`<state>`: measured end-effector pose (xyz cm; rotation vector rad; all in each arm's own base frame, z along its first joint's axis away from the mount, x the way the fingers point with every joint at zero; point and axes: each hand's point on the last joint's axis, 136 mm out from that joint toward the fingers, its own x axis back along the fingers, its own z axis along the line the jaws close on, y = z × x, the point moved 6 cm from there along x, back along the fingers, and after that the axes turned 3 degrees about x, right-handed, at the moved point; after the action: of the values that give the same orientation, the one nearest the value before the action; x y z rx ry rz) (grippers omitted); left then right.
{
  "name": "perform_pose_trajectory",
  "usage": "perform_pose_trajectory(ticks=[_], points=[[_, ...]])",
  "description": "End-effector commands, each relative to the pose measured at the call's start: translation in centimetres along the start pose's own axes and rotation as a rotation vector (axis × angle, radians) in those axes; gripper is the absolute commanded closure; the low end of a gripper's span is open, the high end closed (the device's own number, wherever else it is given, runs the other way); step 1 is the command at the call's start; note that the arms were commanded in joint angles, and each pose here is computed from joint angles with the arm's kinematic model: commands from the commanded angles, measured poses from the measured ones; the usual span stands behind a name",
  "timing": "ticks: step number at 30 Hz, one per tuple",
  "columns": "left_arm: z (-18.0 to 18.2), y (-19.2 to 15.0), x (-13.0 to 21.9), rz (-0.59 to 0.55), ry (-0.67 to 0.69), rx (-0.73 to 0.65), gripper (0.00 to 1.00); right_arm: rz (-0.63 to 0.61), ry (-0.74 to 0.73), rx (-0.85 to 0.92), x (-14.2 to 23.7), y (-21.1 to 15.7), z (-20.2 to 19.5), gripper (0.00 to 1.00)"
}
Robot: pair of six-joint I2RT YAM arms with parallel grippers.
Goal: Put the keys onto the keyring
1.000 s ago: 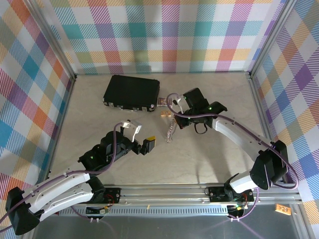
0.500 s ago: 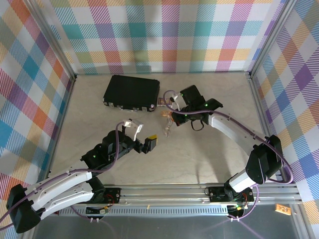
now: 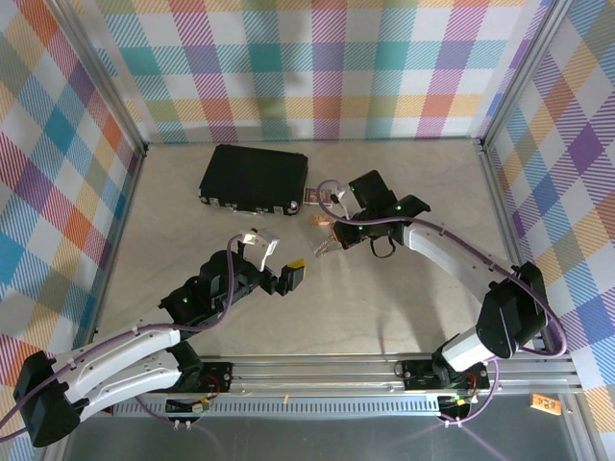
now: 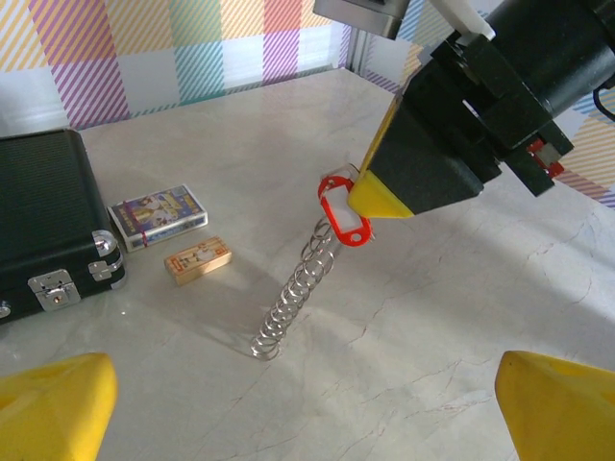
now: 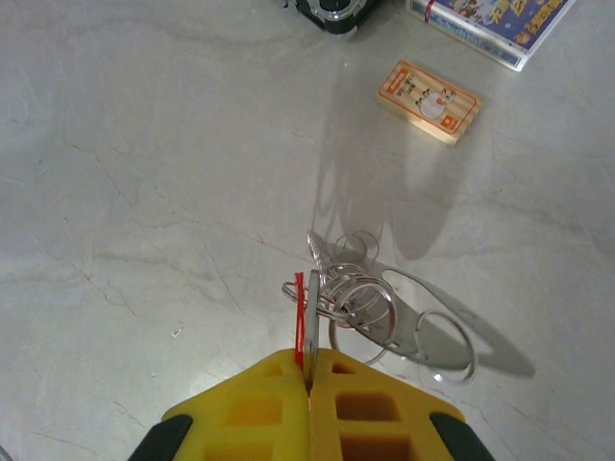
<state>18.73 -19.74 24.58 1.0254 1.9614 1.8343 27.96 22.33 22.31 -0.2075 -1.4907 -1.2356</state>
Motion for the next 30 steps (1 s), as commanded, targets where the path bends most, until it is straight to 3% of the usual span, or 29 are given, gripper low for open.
perform_pose_trajectory(ticks=[1, 30], points=[[0.0, 0.4, 0.2, -0.026, -0.008, -0.018, 0.0, -0.023, 0.039, -0.016, 1.0, -0.6, 0.5, 1.0], [-0.4, -0.4, -0.3, -0.033, -0.056, 0.069, 0.0, 0.123, 0.22, -0.232, -2.0, -10.3, 1.8, 1.0]])
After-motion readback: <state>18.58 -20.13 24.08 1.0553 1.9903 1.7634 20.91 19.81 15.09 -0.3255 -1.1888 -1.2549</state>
